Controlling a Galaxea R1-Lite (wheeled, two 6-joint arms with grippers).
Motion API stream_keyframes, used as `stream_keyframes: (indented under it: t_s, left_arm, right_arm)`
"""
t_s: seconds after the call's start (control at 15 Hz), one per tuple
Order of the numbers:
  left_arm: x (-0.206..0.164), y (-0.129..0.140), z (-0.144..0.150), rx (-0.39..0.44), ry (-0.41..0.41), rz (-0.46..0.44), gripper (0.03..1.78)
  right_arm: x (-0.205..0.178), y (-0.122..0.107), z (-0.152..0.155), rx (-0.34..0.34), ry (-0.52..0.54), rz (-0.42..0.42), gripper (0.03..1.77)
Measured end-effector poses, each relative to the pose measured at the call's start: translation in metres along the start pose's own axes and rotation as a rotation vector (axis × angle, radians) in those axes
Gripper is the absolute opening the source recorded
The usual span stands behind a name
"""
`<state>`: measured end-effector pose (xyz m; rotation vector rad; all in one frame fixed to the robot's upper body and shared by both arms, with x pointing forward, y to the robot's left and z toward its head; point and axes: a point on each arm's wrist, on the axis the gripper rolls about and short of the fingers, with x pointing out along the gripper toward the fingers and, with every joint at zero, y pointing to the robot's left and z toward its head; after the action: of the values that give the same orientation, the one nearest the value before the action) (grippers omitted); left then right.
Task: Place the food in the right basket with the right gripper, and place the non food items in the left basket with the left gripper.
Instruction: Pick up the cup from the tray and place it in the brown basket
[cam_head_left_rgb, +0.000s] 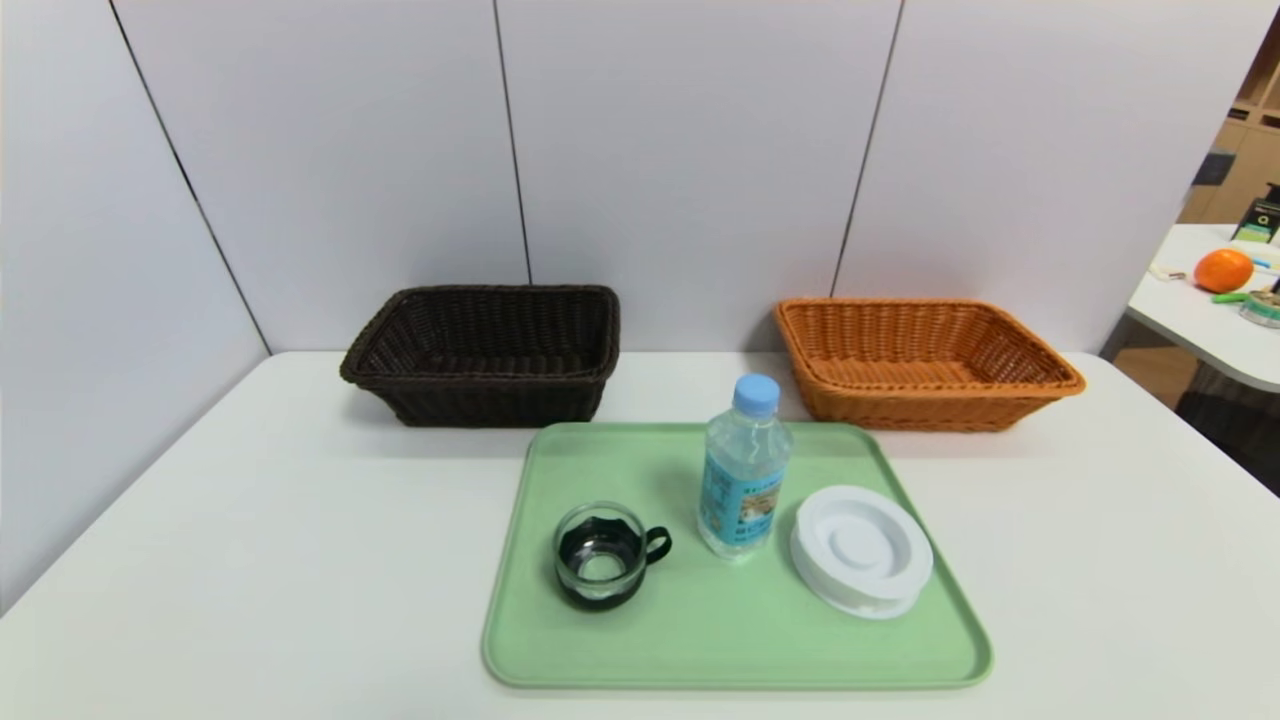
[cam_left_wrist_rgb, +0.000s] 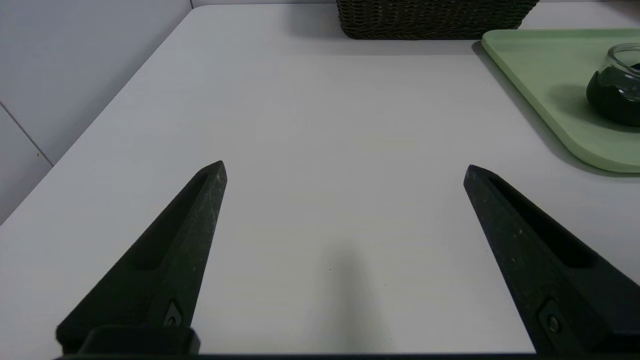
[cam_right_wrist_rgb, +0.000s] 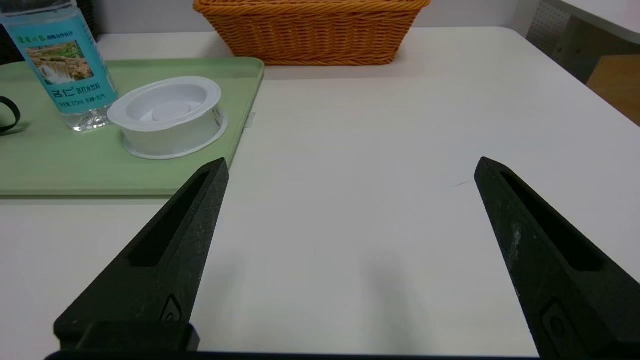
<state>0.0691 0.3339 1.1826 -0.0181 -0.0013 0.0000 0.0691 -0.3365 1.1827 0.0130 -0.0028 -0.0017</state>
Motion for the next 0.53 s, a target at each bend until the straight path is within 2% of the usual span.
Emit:
stream_keyframes:
  t_s: [0.53]
  left_arm:
    - [0.0000, 0.0000, 0.0000, 0.009, 0.000, -0.001, 1.69]
  right_arm:
    - [0.0000, 0.0000, 0.0001, -0.003, -0.001, 0.000, 1.70]
